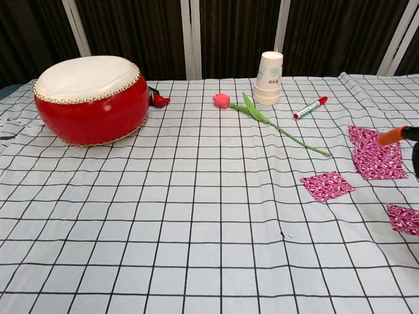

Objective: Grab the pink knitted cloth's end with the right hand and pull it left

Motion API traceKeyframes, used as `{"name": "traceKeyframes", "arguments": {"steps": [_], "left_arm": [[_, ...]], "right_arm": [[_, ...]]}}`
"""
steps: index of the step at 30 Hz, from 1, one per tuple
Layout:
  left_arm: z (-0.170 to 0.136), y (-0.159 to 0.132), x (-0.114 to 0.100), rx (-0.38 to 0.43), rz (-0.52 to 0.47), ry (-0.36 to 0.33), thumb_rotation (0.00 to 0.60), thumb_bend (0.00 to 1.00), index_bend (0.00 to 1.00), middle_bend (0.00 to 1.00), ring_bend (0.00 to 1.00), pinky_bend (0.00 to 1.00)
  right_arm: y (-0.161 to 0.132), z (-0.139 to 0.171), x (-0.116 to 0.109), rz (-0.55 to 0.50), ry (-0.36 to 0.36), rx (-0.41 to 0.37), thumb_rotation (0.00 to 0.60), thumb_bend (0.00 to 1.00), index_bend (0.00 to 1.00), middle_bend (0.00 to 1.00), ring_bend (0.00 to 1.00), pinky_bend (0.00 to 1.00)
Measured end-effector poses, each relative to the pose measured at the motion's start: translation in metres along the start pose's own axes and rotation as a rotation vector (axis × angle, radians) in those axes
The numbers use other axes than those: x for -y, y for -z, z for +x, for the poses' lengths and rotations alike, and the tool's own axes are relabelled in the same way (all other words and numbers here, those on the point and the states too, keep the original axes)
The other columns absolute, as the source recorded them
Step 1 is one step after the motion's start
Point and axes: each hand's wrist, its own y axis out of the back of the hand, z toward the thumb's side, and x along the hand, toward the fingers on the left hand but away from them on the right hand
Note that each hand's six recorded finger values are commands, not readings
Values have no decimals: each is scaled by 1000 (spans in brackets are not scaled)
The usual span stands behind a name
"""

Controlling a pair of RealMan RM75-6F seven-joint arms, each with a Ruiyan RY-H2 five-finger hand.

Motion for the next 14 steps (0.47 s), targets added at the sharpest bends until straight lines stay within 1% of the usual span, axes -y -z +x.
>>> {"name": "traceKeyframes", "arguments": {"steps": [3,4,6,9,11,14], "left_arm": [[-1,-1,1,4,0,7,600,246,122,2,0,20],[-1,-1,1,4,0,9,600,246,122,2,0,19],[-1,-1,2,5,1,13,600,246,122,2,0,19],[0,-1,2,6,0,12,600,247,122,2,0,19],[0,0,2,3,0,13,600,247,122,2,0,19],[1,1,1,2,0,6,600,247,122,2,0,19]], "right_arm": [[17,22,3,-117,64,-2,600,500,0,64,129,128],[24,28,4,-148,90,-1,600,498,0,61,124,124],[40,44,5,-193,165,-3,600,477,0,59,118,113],[68,65,4,-191,271,17,600,444,0,59,109,102],[86,81,5,-175,329,55,600,444,0,59,108,101],[100,98,4,-157,384,103,600,443,0,59,108,100]]}}
